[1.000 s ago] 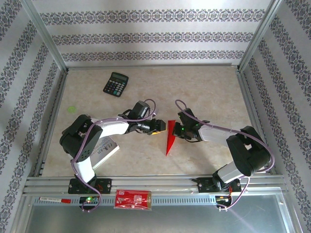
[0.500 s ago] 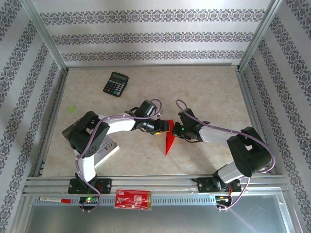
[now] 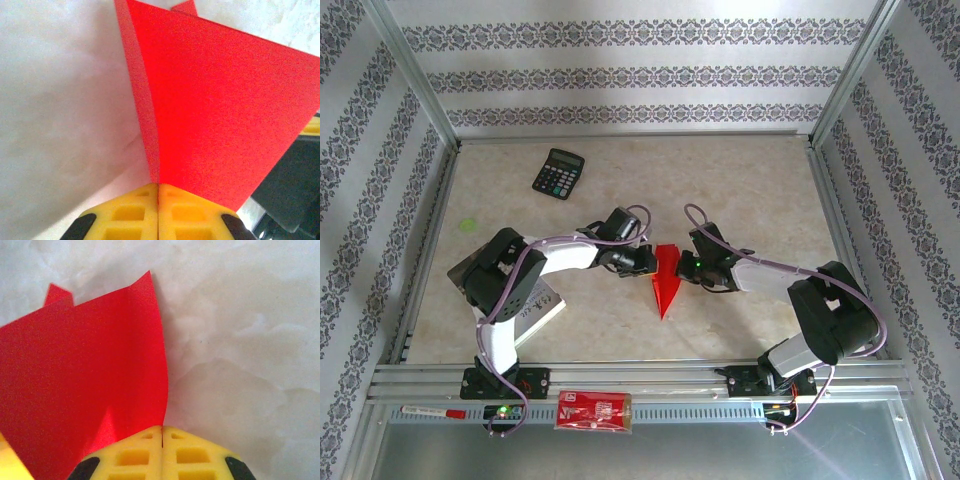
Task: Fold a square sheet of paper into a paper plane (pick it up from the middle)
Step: Turn over a paper plane at the center of the table.
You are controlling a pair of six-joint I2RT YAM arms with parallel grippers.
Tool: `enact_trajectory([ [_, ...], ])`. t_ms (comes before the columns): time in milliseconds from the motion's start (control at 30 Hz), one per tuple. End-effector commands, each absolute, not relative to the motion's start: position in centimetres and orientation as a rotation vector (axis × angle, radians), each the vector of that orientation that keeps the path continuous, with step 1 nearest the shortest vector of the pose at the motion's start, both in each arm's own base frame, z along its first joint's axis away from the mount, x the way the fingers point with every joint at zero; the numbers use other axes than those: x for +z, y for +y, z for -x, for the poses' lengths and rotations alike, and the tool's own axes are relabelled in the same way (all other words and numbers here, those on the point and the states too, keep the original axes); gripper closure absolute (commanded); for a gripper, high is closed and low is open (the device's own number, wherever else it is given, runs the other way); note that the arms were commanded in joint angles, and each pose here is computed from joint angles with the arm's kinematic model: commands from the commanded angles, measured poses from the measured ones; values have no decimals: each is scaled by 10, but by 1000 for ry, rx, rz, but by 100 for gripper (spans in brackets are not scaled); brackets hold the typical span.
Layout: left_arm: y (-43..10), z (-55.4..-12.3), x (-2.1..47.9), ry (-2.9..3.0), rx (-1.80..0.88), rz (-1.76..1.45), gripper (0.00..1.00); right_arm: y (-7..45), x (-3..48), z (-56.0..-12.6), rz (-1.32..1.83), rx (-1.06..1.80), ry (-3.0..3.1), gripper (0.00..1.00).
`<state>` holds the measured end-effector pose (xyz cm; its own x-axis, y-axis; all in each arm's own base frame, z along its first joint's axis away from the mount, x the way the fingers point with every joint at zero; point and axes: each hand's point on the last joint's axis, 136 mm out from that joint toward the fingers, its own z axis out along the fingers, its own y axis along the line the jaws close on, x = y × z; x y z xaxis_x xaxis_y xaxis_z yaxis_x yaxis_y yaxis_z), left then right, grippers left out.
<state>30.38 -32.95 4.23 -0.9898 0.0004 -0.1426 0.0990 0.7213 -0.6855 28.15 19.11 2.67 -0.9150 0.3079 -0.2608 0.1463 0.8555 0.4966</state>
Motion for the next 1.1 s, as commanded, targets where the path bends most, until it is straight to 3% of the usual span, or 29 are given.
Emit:
enact_trajectory([
  [0,-306,-312,46,2765,-1090,13,95,199,43,-295,-323,747,2649,100],
  [433,-291,-319,37,2762,-1124,99,93,218,41,-317,-281,789,2657,100],
  [800,-290,-324,46,2746,-1141,94,72,211,51,-314,-278,793,2638,80],
  [1067,-267,-339,81,2634,-1165,98,52,182,97,-320,-256,742,2540,67],
])
